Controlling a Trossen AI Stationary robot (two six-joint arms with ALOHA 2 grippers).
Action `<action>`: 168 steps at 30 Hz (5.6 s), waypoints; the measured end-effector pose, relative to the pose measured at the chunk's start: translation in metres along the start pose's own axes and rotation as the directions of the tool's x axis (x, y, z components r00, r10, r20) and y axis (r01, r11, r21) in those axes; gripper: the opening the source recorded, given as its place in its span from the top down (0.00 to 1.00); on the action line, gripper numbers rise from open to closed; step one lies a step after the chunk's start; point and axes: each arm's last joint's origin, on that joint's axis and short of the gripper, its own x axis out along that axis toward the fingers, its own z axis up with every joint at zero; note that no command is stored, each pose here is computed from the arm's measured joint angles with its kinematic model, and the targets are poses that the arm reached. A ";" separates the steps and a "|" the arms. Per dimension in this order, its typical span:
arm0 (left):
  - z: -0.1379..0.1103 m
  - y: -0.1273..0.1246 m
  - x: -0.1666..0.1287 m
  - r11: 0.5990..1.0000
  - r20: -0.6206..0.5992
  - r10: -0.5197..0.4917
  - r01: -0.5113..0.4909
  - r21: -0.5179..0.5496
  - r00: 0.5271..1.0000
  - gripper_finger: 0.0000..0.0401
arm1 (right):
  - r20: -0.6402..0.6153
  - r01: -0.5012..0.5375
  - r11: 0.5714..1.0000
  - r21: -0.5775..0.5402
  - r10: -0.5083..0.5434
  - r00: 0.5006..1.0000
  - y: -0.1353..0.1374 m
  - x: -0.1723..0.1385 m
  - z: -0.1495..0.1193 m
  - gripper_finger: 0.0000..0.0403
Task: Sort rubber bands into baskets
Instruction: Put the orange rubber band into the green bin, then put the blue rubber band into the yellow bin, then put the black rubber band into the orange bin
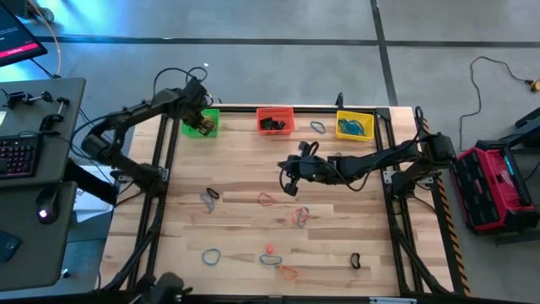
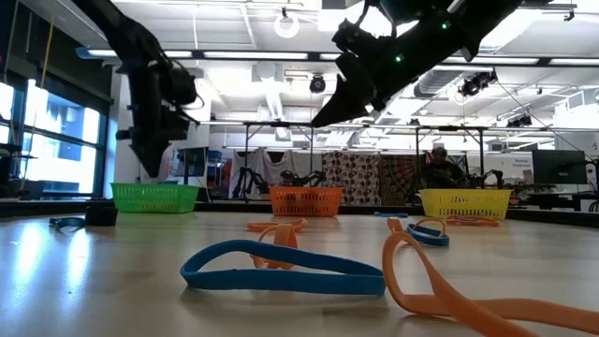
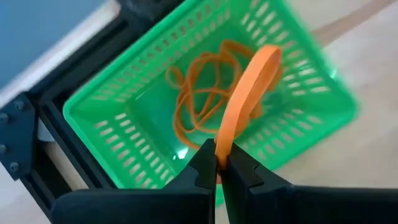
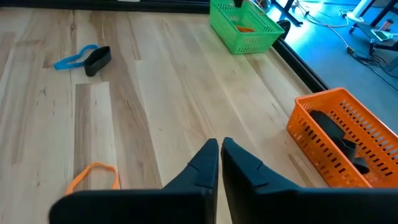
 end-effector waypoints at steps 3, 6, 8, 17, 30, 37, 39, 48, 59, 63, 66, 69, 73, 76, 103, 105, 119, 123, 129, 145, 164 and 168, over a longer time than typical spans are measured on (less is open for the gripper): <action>0.008 0.008 0.011 1.000 -0.058 0.003 -0.005 -0.024 0.998 1.00 | -0.001 0.000 1.000 -0.001 0.000 1.000 0.000 0.000 0.000 0.99; 0.017 0.014 0.020 0.999 -0.099 0.004 -0.008 -0.040 0.995 1.00 | -0.002 0.000 1.000 -0.001 0.000 1.000 0.000 0.000 0.000 1.00; 0.021 0.017 0.028 0.999 -0.140 0.001 -0.007 -0.039 0.990 1.00 | -0.004 0.000 1.000 -0.002 0.000 1.000 0.000 0.000 0.000 1.00; 0.026 0.018 0.055 1.000 -0.235 0.003 -0.006 -0.010 0.972 0.98 | -0.059 0.001 1.000 -0.022 -0.003 0.998 0.000 0.000 -0.006 1.00; 0.029 0.003 0.036 0.995 -0.161 0.006 0.010 0.099 0.987 0.74 | -0.060 0.002 1.000 -0.019 -0.003 0.998 0.000 0.000 -0.006 1.00; 0.029 -0.005 0.006 0.995 0.050 0.009 -0.013 0.098 0.999 0.68 | -0.060 0.002 1.000 -0.019 -0.003 0.998 0.000 0.000 -0.006 1.00; 0.026 -0.011 -0.003 0.996 0.161 0.000 -0.014 0.088 0.987 0.68 | -0.059 0.006 1.000 -0.018 -0.007 0.998 0.000 0.000 -0.006 1.00; -0.015 -0.048 -0.044 0.990 0.543 -0.108 0.039 0.137 0.833 0.68 | -0.081 0.033 0.997 0.067 -0.027 0.996 -0.023 0.008 -0.007 1.00; -0.074 -0.088 -0.071 0.936 0.750 -0.352 0.196 0.293 0.560 0.68 | -0.557 0.109 0.986 0.125 -0.021 0.830 -0.051 -0.006 -0.052 0.89; -0.088 -0.100 -0.070 0.894 0.760 -0.449 0.245 0.376 0.470 0.68 | -0.747 0.206 0.977 0.060 -0.093 0.658 -0.065 -0.020 -0.071 0.79; -0.095 -0.108 -0.068 0.862 0.751 -0.506 0.270 0.428 0.425 0.68 | -0.812 0.292 0.956 0.000 -0.171 0.558 -0.078 -0.028 -0.079 0.72; -0.101 -0.115 -0.066 0.839 0.740 -0.544 0.279 0.467 0.396 0.68 | -0.837 0.374 0.927 0.024 -0.186 0.515 -0.092 -0.028 -0.082 0.69; -0.107 -0.121 -0.064 0.817 0.721 -0.577 0.286 0.501 0.385 0.68 | -0.844 0.485 0.865 0.129 -0.160 0.512 -0.112 -0.025 -0.085 0.68; -0.110 -0.124 -0.064 0.805 0.708 -0.593 0.288 0.518 0.384 0.68 | -0.843 0.534 0.810 0.242 -0.097 0.529 -0.126 -0.021 -0.091 0.68; -0.113 -0.127 -0.065 0.794 0.698 -0.607 0.282 0.538 0.380 0.68 | -0.703 0.472 0.804 0.362 -0.097 0.705 -0.126 -0.027 -0.087 0.99; -0.113 -0.127 -0.065 0.794 0.697 -0.608 0.282 0.539 0.380 0.68 | -0.666 0.460 0.813 0.357 -0.125 0.736 -0.122 -0.032 -0.076 0.99; -0.120 -0.137 -0.071 0.709 0.628 -0.705 0.314 0.632 0.328 0.68 | -0.525 0.606 0.736 0.302 -0.402 0.750 -0.132 -0.055 -0.045 1.00; -0.123 -0.141 -0.071 0.693 0.612 -0.721 0.316 0.648 0.325 0.68 | -0.559 0.703 0.647 0.295 -0.480 0.677 -0.158 -0.057 -0.051 1.00; -0.125 -0.152 -0.066 0.669 0.577 -0.742 0.323 0.669 0.343 0.68 | -0.606 0.803 0.537 0.258 -0.557 0.567 -0.194 -0.063 -0.062 1.00; -0.121 -0.174 -0.056 0.642 0.557 -0.765 0.326 0.694 0.323 0.68 | -0.686 0.787 0.505 0.355 -0.431 0.586 -0.216 -0.067 -0.109 1.00; -0.121 -0.175 -0.055 0.643 0.555 -0.765 0.327 0.693 0.326 0.68 | -0.579 0.566 0.719 0.403 -0.278 0.766 -0.188 -0.075 -0.050 0.59; -0.121 -0.175 -0.055 0.643 0.555 -0.765 0.327 0.693 0.326 0.68 | -0.529 0.418 0.831 0.367 -0.183 0.829 -0.142 -0.090 -0.031 0.66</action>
